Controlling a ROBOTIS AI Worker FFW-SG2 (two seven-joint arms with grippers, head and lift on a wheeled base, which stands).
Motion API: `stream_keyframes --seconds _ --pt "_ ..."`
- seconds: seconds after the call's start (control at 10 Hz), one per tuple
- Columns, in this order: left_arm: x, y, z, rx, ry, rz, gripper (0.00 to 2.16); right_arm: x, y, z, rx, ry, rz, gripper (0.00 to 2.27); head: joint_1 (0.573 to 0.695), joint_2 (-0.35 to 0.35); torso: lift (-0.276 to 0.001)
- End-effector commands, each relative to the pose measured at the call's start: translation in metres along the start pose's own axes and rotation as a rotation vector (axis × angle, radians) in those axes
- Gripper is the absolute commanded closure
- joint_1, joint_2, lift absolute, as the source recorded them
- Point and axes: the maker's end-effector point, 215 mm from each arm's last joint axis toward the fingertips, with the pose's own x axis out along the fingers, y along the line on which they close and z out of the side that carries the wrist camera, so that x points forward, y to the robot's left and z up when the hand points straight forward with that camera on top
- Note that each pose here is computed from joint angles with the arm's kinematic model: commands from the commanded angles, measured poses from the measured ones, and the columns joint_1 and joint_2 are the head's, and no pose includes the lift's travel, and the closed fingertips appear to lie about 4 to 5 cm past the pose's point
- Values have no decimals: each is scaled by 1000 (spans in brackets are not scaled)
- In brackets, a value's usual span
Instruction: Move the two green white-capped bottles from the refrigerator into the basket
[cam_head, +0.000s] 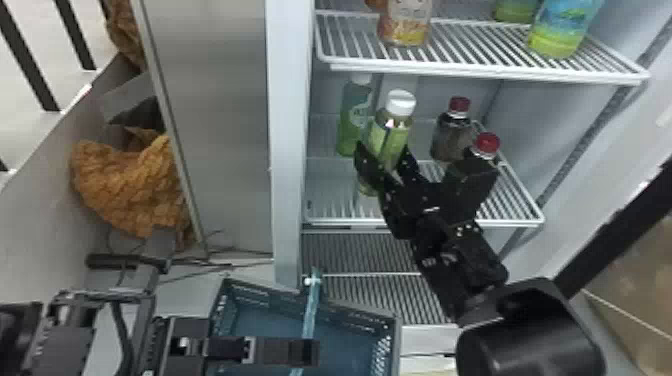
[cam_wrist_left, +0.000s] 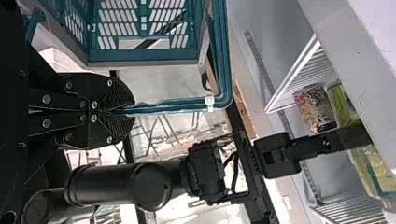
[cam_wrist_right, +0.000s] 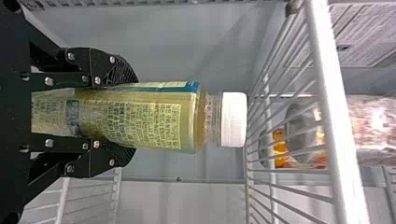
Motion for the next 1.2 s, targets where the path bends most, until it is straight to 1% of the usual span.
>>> stream_keyframes --seconds 0.0,0.4,0.7,0.8,1.1 --pt "0 0 0 -1 1 0 1161 -19 7 6 15 16 20 911 695 -138 -263" --pt "-3 1 1 0 -9 4 1161 -81 26 6 57 119 68 911 695 -142 -263" --pt "-3 1 2 0 -12 3 1161 -117 47 5 99 189 113 911 695 -147 -263" --pt "-3 1 2 0 -12 5 1161 -131 56 2 119 228 131 911 695 -144 -263" --pt "-4 1 2 -2 -15 4 1161 -174 83 -49 234 429 204 911 695 -131 -263"
